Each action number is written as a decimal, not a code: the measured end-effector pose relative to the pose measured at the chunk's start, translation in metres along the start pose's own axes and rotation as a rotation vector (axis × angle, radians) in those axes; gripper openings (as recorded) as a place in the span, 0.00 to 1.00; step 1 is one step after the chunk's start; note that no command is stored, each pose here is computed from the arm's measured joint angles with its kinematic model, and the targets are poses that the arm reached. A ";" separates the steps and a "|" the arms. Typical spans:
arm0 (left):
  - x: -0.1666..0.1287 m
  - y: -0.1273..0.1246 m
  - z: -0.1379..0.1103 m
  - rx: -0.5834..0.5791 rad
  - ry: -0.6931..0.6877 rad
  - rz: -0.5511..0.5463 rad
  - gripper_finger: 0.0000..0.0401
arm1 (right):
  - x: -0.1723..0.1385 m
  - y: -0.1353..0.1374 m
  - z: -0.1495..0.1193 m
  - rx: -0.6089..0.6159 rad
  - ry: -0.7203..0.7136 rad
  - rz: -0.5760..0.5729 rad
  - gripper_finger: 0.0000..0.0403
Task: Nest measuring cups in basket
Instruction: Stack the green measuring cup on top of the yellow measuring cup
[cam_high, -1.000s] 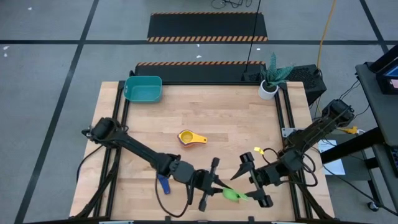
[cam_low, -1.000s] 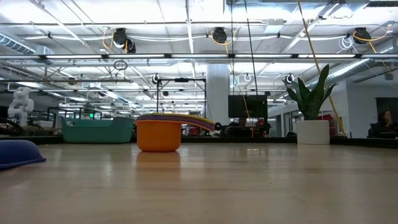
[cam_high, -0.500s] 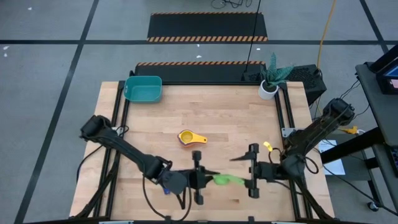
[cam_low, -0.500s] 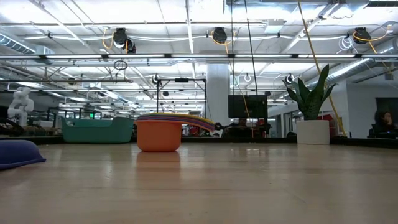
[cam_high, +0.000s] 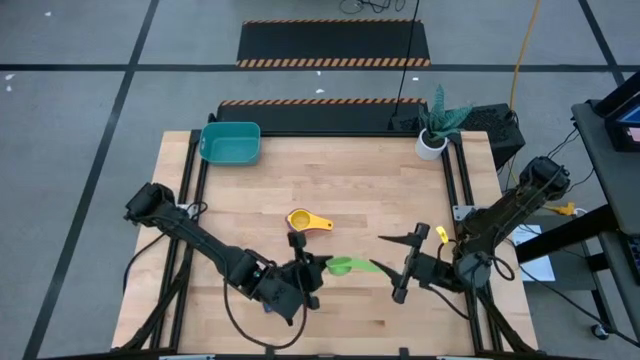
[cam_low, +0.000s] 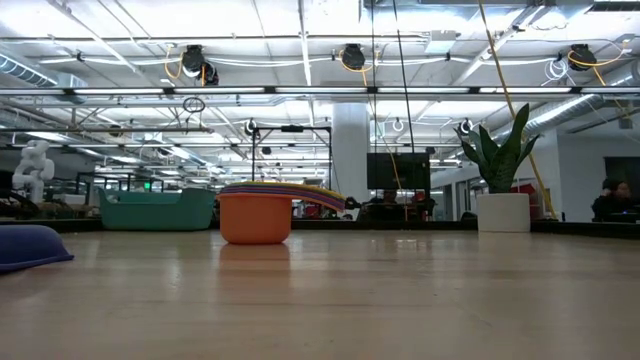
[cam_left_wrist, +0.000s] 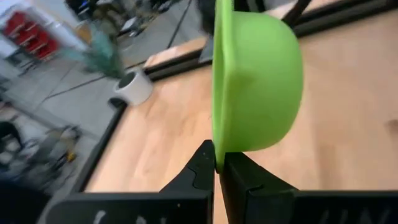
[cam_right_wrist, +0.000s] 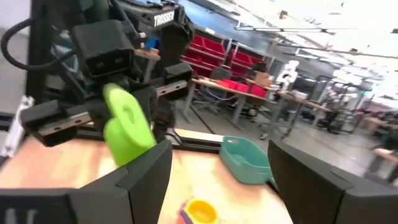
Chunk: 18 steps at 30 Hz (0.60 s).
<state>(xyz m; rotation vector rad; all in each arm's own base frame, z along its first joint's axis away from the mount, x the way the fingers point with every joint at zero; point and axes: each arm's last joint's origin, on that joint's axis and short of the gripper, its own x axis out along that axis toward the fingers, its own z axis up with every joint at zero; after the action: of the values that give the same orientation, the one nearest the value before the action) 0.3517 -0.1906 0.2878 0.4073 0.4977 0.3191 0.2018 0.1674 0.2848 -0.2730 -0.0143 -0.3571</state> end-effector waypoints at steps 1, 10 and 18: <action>0.001 0.002 -0.002 0.004 0.016 0.025 0.02 | -0.001 0.000 0.000 -0.021 0.007 -0.014 0.65; 0.013 0.017 -0.012 0.024 0.100 0.138 0.02 | -0.002 -0.006 -0.002 -0.244 0.121 -0.210 0.65; 0.015 0.032 -0.016 0.088 0.148 0.249 0.02 | -0.003 -0.009 -0.003 -0.420 0.200 -0.285 0.65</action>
<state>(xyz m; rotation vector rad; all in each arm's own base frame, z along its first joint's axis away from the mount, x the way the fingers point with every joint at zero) 0.3492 -0.1520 0.2834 0.5349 0.6079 0.5721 0.1961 0.1597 0.2840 -0.6525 0.2227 -0.6705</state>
